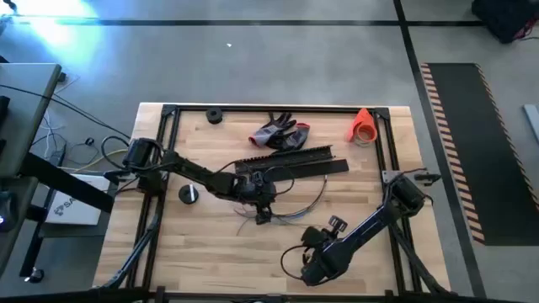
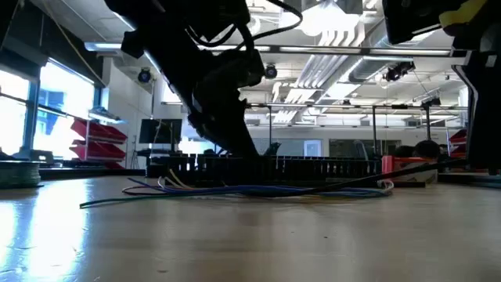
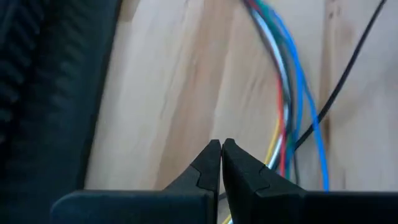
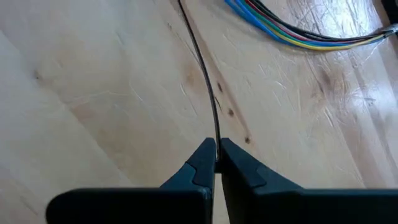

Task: Ziptie cables
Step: Wrap the cables using a black zip tie

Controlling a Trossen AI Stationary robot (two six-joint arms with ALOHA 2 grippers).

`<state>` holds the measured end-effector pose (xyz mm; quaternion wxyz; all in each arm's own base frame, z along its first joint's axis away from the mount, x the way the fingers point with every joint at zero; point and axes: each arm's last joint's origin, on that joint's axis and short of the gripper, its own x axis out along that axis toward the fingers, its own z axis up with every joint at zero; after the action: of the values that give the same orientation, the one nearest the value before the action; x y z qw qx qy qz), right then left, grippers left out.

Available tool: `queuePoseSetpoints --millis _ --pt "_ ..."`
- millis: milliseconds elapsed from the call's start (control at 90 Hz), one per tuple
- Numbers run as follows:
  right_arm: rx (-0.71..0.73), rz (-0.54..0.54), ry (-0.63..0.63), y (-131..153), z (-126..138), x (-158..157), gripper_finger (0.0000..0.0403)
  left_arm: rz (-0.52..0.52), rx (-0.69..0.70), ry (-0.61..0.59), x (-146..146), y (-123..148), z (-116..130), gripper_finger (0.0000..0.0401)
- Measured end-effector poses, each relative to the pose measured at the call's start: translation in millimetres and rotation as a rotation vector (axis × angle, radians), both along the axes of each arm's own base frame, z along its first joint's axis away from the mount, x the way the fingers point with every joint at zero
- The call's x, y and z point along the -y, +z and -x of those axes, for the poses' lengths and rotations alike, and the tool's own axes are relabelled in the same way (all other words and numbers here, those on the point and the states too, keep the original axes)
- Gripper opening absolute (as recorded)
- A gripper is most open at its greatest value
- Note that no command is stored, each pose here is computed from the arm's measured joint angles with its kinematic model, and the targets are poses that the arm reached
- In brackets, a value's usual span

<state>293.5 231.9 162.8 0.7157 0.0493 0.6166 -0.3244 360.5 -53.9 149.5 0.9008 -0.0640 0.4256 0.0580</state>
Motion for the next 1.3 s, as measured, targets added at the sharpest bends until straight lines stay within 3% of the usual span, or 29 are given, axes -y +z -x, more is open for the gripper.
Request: queuePoseSetpoints --millis 133,611,733,833,933,1011,1133,1300 --pt "0.002 0.002 0.001 0 0 0 0.0 0.071 -0.073 -0.08 -4 -2 4 0.0" --pt "-0.011 0.002 -0.025 0 1 1 0.0 0.051 -0.129 -0.021 -17 -40 -6 0.0" --pt "-0.01 0.014 -0.057 1 3 2 0.0 0.004 -0.099 0.034 -17 -32 -5 0.0" --pt "-0.012 0.018 -0.06 1 3 2 0.0 -0.095 -0.069 0.117 -16 -19 0 0.0" --pt "-0.009 0.018 -0.066 1 3 2 0.0 -0.11 -0.004 0.095 -10 7 4 0.0" --pt "-0.008 0.024 -0.065 1 3 3 0.0 -0.082 -0.03 0.043 -1 17 12 0.0" --pt "0.0 0.03 -0.062 1 3 3 0.0 0.0 -0.102 -0.036 4 17 20 0.0" --pt "0.015 0.044 -0.057 1 2 3 0.0 0.0 -0.169 -0.022 1 -6 15 0.0"
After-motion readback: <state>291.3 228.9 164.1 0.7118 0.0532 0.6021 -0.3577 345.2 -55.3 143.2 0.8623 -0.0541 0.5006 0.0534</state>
